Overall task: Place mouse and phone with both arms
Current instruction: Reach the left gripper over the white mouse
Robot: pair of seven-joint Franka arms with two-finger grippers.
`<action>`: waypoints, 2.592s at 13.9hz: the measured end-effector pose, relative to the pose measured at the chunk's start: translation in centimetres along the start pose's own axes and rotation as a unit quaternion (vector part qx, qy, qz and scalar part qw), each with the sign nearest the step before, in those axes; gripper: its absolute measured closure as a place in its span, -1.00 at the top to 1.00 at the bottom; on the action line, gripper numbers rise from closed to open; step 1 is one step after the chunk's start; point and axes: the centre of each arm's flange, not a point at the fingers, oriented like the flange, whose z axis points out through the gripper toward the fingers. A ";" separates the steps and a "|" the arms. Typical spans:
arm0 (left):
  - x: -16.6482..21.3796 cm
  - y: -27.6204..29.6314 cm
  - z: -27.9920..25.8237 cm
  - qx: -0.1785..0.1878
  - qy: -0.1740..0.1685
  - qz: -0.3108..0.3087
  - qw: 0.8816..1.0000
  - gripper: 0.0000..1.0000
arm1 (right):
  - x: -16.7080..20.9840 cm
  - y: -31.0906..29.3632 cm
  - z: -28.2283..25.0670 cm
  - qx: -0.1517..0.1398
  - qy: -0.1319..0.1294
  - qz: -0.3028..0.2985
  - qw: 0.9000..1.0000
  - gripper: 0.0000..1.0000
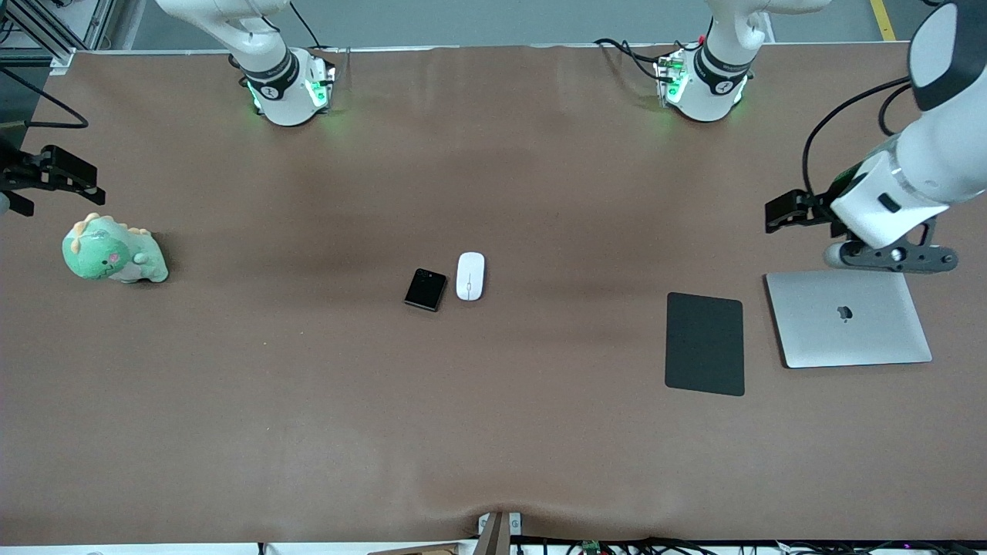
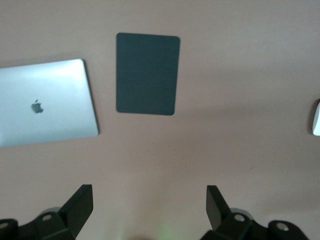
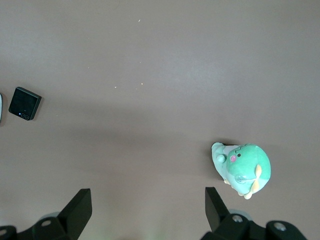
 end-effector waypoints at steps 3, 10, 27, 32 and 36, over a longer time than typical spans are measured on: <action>1.0 3.6 2.0 -0.003 -0.002 -0.007 1.000 1.00 | 0.0 0.0 0.0 0.000 0.000 0.000 1.000 1.00; 0.6 13.7 6.0 -0.007 0.007 -0.029 1.000 1.00 | 0.1 0.0 0.0 0.000 0.001 0.000 1.000 1.00; -0.7 36.8 25.0 0.018 0.041 -0.055 0.997 1.00 | 4.3 1.5 2.8 -0.013 0.023 0.007 1.000 1.00; -1.5 41.8 29.8 0.007 0.077 -0.097 0.992 1.00 | 4.8 5.0 5.1 0.031 0.022 0.045 0.998 1.00; -1.6 43.6 32.5 -0.014 0.085 -0.113 0.990 1.00 | 7.1 6.1 9.3 0.038 0.015 0.053 0.998 1.00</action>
